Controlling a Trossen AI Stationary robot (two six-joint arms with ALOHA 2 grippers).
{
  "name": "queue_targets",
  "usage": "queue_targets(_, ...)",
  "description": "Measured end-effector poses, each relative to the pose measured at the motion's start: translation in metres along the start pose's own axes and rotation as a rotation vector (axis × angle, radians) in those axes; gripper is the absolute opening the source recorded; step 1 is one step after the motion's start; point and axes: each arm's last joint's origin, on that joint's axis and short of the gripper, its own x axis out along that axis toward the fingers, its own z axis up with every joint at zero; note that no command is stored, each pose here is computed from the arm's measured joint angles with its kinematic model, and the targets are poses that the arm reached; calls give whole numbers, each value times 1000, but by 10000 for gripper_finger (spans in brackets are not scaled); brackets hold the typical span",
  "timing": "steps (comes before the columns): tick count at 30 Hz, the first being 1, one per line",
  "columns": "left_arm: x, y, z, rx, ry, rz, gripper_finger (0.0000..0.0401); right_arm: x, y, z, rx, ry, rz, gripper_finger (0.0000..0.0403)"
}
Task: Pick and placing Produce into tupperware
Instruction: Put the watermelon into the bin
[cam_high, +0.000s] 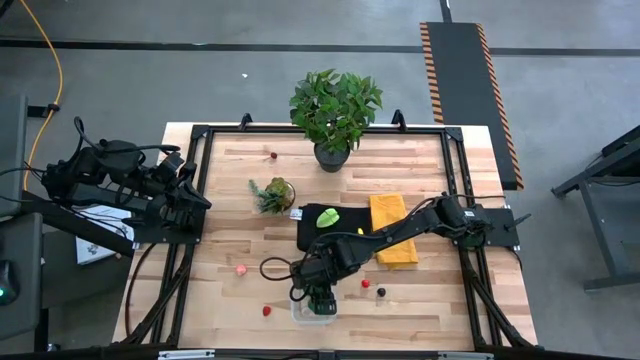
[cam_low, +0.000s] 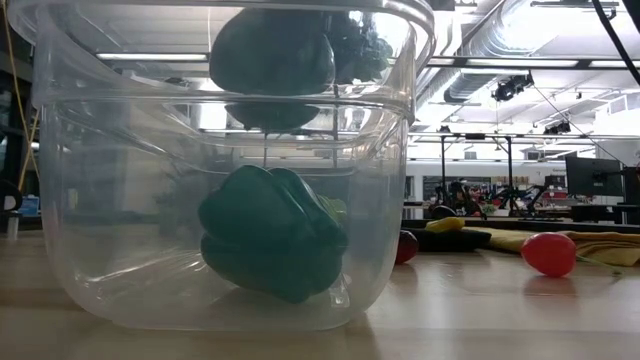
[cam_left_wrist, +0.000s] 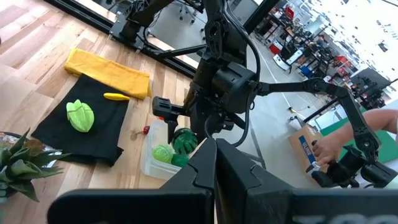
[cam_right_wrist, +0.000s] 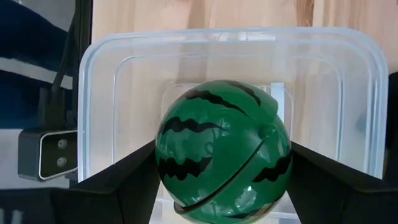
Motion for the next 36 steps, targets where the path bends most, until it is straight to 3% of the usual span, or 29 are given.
queue_targets(36,0,1,-2,-3,22,14,1,0,1,1,-32,-3,35,305)
